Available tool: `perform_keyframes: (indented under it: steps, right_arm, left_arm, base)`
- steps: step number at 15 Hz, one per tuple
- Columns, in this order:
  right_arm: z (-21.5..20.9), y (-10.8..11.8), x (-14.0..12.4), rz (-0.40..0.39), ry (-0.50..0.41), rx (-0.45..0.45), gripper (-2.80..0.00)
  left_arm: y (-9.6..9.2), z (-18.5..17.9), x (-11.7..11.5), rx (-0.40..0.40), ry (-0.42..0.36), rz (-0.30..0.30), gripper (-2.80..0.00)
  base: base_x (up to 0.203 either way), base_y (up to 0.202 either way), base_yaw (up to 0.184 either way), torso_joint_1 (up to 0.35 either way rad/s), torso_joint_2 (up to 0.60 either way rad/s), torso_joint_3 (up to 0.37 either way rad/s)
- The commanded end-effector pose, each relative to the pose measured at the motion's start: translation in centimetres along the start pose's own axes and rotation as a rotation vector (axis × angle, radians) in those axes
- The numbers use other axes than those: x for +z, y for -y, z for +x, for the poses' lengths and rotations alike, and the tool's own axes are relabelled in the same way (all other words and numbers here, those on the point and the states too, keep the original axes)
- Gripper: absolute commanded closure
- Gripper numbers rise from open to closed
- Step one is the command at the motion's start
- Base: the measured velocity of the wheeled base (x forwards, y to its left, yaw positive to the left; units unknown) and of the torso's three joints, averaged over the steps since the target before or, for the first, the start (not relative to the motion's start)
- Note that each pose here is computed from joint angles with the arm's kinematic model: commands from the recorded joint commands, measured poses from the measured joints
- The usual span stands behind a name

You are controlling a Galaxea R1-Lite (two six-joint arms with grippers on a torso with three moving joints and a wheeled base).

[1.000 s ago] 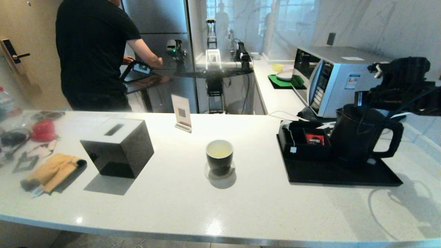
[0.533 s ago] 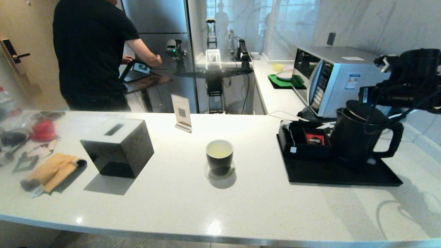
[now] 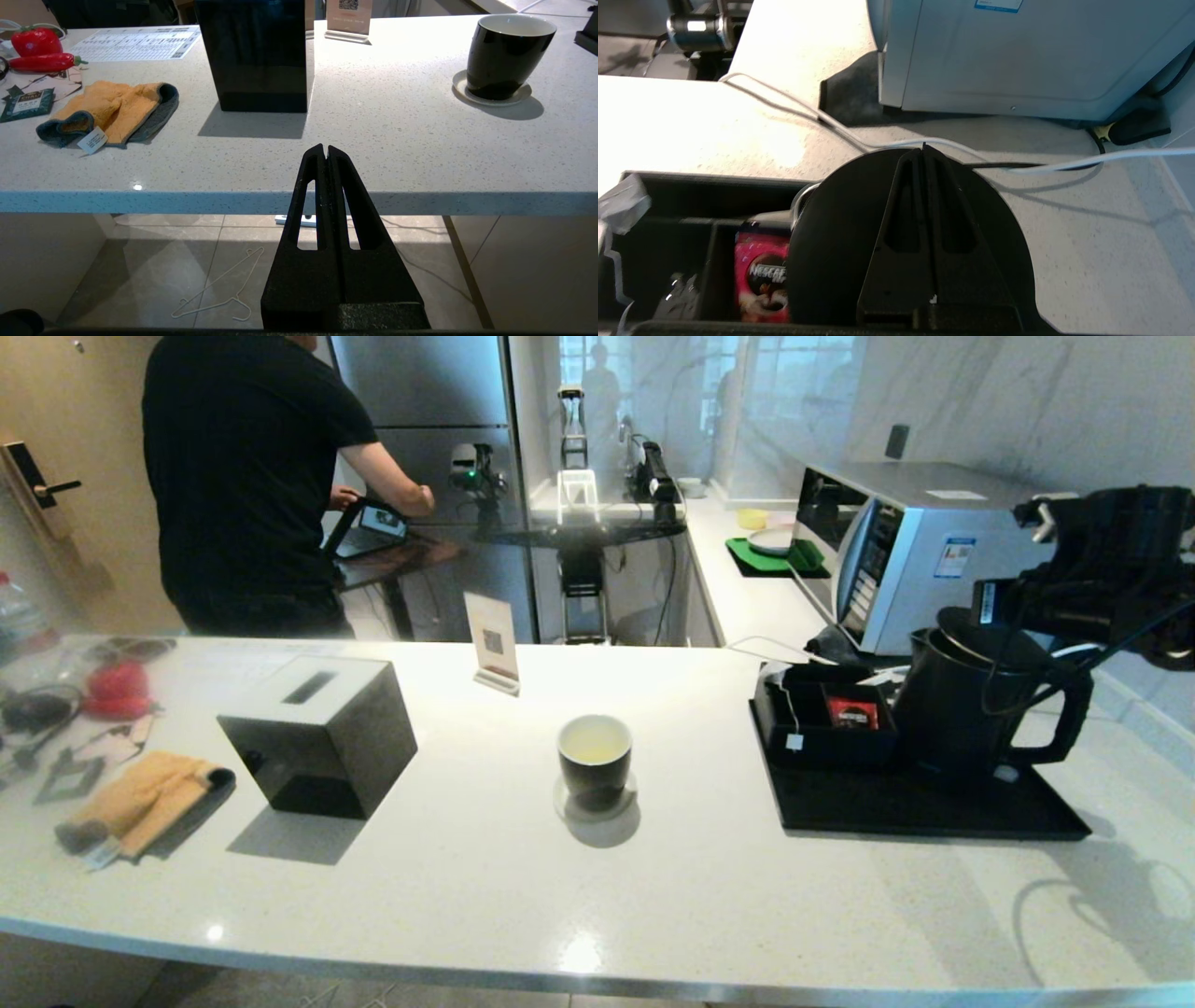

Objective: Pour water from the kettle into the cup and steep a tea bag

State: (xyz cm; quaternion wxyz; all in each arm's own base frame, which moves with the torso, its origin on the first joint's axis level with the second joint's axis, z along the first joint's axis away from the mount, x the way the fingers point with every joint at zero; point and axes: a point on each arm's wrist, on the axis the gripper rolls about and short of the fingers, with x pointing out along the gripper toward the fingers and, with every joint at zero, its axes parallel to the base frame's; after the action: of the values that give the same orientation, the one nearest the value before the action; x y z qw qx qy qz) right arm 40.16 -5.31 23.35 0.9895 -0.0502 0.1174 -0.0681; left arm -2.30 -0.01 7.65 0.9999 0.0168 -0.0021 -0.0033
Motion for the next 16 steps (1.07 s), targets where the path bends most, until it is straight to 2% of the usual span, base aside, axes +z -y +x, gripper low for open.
perform_keyframes:
  steps: [1, 9, 12, 16]
  right_arm:
    - [1.4, 0.0, -1.1, -0.001, -0.006, -0.005, 0.00]
    - [3.7, -0.3, -4.4, -0.003, -0.070, -0.006, 0.00]
    - [4.3, -0.7, -5.8, -0.004, -0.069, -0.001, 0.00]
    - [4.6, -0.8, -5.9, -0.001, -0.064, 0.001, 0.00]
  left_arm:
    - [0.0, 0.0, 0.0, 0.000, 0.001, 0.000, 0.00]
    - [0.0, 0.0, 0.0, 0.000, 0.001, 0.000, 0.00]
    - [0.0, 0.0, 0.0, 0.000, 0.001, 0.000, 0.00]
    - [0.0, 0.0, 0.0, 0.000, 0.001, 0.000, 0.00]
  base:
    - [0.000, 0.000, 0.000, 0.000, 0.00, 0.000]
    - [0.000, 0.000, 0.000, 0.000, 0.00, 0.000]
    - [0.000, 0.000, 0.000, 0.000, 0.00, 0.000]
    - [0.000, 0.000, 0.000, 0.000, 0.00, 0.000]
